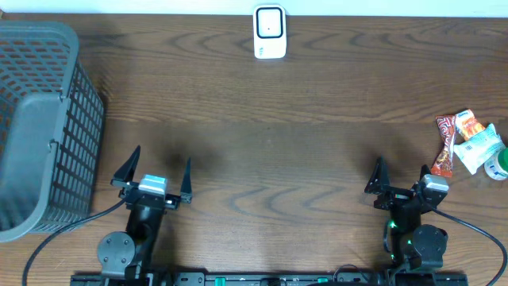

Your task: Scan the item barcode

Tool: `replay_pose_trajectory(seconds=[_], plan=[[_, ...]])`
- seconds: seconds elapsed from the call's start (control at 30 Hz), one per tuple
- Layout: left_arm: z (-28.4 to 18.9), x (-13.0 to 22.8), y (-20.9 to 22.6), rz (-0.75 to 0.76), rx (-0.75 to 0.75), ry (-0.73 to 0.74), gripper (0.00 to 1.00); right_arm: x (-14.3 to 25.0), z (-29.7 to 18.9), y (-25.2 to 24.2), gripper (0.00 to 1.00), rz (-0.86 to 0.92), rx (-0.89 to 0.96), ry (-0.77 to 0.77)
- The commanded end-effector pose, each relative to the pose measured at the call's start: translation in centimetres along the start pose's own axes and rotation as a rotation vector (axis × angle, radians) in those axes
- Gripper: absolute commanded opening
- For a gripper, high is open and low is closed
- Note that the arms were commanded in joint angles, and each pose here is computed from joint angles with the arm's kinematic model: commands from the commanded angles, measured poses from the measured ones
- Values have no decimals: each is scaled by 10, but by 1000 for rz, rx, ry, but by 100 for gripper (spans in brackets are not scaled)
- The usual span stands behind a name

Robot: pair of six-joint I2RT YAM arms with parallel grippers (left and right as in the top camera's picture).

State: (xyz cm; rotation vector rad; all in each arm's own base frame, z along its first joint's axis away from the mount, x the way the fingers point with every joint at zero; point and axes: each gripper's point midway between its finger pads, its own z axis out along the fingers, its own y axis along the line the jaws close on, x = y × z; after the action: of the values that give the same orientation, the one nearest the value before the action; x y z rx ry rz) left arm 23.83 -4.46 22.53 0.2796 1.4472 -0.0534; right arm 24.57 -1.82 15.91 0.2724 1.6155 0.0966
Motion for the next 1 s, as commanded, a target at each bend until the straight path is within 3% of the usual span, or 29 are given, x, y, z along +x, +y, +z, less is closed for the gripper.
replay_pose_trajectory(seconds=[0.0,0.13,0.7,0.97], plan=[[-1,8,1,-14,-13,-3,98,1,0,3,99,1,-13,1],[-2,23,15,-153,-101,19,98,1,0,3,99,1,-13,1],[-9,91,10,-164,-133,262,98,1,0,3,99,1,-13,1],[-10,92,14,-161,-155,266,98,1,0,3,99,1,-13,1]])
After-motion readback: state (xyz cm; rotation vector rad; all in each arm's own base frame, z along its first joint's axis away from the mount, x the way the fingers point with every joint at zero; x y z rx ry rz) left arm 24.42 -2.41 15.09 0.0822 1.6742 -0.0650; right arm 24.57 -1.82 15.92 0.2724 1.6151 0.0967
